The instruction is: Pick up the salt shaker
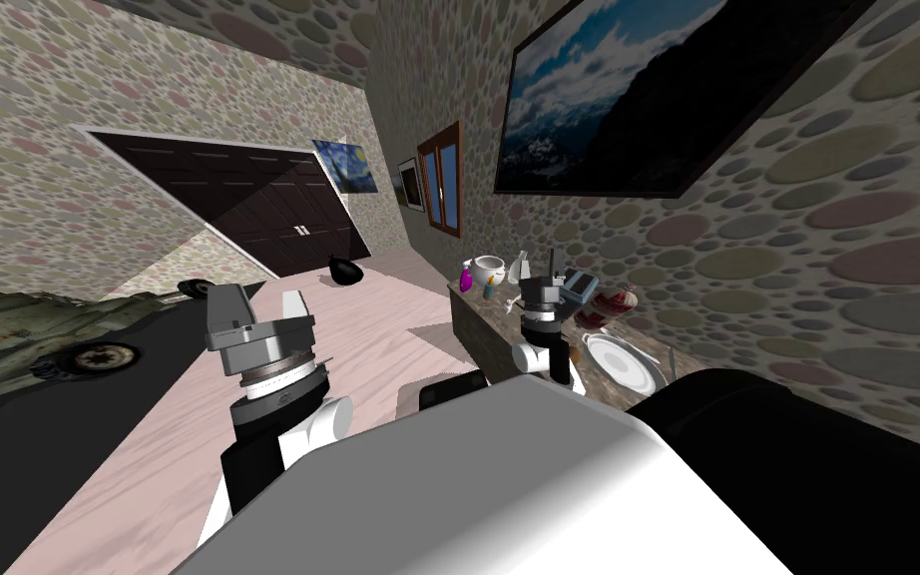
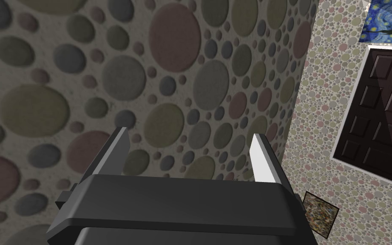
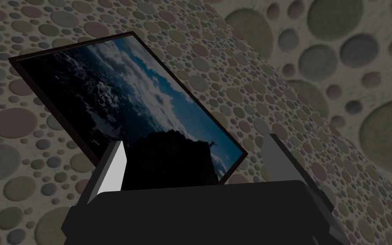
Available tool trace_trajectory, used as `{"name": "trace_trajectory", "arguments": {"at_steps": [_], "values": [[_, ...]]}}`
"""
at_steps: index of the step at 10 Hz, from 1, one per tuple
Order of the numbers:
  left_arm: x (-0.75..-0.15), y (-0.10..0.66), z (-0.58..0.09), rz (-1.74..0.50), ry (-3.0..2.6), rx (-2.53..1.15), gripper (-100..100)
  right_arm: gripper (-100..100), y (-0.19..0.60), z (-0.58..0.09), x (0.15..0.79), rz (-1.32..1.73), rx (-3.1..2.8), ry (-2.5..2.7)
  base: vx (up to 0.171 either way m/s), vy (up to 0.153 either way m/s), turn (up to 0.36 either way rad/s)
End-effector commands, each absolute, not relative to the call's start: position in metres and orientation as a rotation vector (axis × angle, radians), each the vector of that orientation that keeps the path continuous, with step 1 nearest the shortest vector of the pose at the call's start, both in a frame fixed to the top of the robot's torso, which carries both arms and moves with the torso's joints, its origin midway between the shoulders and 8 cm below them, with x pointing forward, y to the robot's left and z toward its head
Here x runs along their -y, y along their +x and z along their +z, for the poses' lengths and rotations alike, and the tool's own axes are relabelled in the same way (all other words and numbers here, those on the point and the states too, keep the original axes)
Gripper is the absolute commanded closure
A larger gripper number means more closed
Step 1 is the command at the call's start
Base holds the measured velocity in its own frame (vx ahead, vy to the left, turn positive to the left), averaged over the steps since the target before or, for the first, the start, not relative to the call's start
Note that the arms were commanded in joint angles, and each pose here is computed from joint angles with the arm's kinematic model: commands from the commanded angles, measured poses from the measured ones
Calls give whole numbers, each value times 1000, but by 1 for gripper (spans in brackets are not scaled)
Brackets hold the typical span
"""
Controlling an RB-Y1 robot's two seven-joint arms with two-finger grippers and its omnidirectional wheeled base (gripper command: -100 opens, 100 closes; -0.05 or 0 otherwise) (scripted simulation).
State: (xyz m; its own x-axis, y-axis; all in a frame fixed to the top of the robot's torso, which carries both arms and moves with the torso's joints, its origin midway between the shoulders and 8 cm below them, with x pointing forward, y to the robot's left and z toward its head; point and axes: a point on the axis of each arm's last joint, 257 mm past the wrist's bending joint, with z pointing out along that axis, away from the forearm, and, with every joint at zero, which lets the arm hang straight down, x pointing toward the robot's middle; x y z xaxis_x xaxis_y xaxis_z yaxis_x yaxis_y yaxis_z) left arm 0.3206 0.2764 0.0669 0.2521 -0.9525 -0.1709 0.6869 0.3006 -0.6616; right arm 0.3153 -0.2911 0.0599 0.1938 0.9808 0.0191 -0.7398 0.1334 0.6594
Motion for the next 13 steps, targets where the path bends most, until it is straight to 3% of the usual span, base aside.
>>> {"name": "trace_trajectory", "arguments": {"at_steps": [1,7,13], "values": [[-276,321,67,-1183,-513,-615,0,-100,324,47,287,1289,-549,604,-52,43,8],[-276,321,67,-1183,-513,-615,0,-100,362,-24,285,1105,-817,597,-92,67,-10],[-276,321,67,-1183,-513,-615,0,-100,385,-86,296,929,-1013,581,-35,39,-12]]}}
